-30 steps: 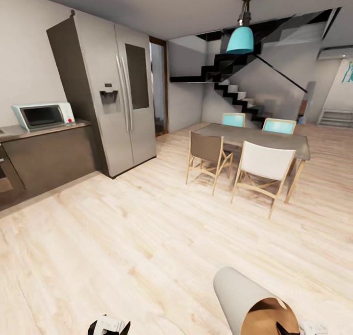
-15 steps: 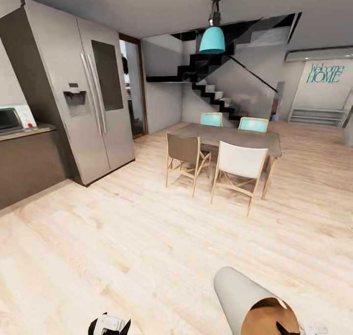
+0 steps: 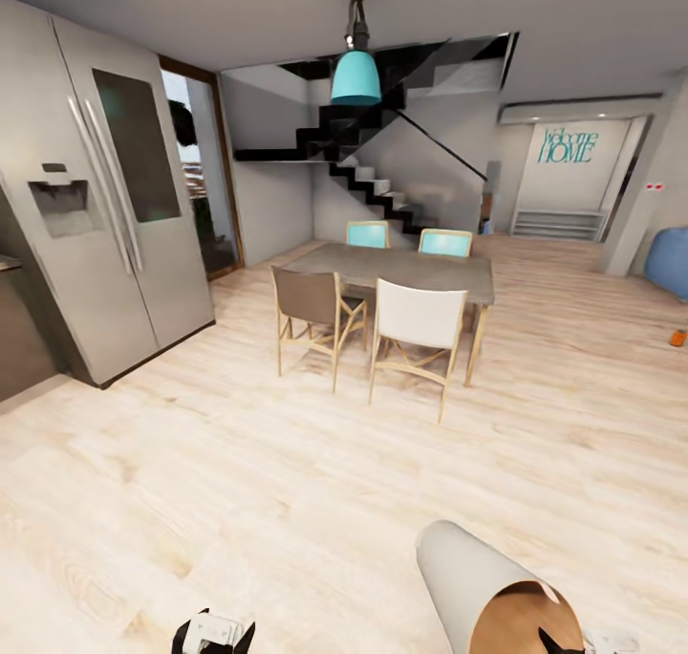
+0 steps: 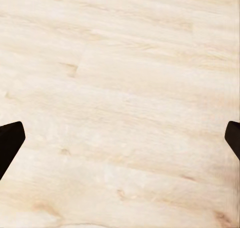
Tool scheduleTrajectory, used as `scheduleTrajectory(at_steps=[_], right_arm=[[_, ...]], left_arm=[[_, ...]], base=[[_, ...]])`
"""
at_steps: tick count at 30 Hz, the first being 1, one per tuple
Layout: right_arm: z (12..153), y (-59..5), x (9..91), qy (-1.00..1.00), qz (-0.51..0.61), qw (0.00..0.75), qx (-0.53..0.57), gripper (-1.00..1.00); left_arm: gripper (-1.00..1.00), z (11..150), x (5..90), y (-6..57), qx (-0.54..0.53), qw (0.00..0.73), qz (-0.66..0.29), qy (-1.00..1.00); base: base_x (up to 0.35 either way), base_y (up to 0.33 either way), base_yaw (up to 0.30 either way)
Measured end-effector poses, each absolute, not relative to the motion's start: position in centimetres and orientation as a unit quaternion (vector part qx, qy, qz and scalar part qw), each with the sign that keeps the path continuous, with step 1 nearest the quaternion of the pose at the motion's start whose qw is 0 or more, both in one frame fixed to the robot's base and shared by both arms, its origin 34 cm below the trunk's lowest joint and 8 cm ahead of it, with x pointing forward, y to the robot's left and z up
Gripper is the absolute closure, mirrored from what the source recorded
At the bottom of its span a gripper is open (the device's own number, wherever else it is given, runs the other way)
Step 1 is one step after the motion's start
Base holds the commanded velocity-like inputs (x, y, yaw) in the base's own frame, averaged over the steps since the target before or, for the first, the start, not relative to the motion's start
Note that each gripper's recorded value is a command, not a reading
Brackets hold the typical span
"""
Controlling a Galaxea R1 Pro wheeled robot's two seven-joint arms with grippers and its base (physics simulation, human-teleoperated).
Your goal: Put the three can of soda from the living room inside the tash can in the kitchen.
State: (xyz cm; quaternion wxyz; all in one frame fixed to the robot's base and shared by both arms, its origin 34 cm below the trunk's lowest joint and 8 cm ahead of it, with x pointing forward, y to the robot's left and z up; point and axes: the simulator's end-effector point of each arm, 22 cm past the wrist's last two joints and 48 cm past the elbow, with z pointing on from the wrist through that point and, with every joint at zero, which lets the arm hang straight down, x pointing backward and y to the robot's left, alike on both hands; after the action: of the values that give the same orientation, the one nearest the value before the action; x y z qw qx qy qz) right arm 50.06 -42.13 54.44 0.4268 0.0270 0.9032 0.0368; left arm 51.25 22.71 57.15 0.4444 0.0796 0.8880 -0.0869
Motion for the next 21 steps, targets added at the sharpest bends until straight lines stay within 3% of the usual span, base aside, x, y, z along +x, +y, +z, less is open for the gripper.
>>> scheduleTrajectory(at_steps=[21], right_arm=[[54.7, -42.16, 50.24, 0.902, 0.036, 0.43, 0.027, 1.0]], left_arm=[[-1.0, 57.49, 51.44, 22.61, 0.081, 0.45, -0.087, 0.885]], base=[[0.136, -0.263, -0.245]])
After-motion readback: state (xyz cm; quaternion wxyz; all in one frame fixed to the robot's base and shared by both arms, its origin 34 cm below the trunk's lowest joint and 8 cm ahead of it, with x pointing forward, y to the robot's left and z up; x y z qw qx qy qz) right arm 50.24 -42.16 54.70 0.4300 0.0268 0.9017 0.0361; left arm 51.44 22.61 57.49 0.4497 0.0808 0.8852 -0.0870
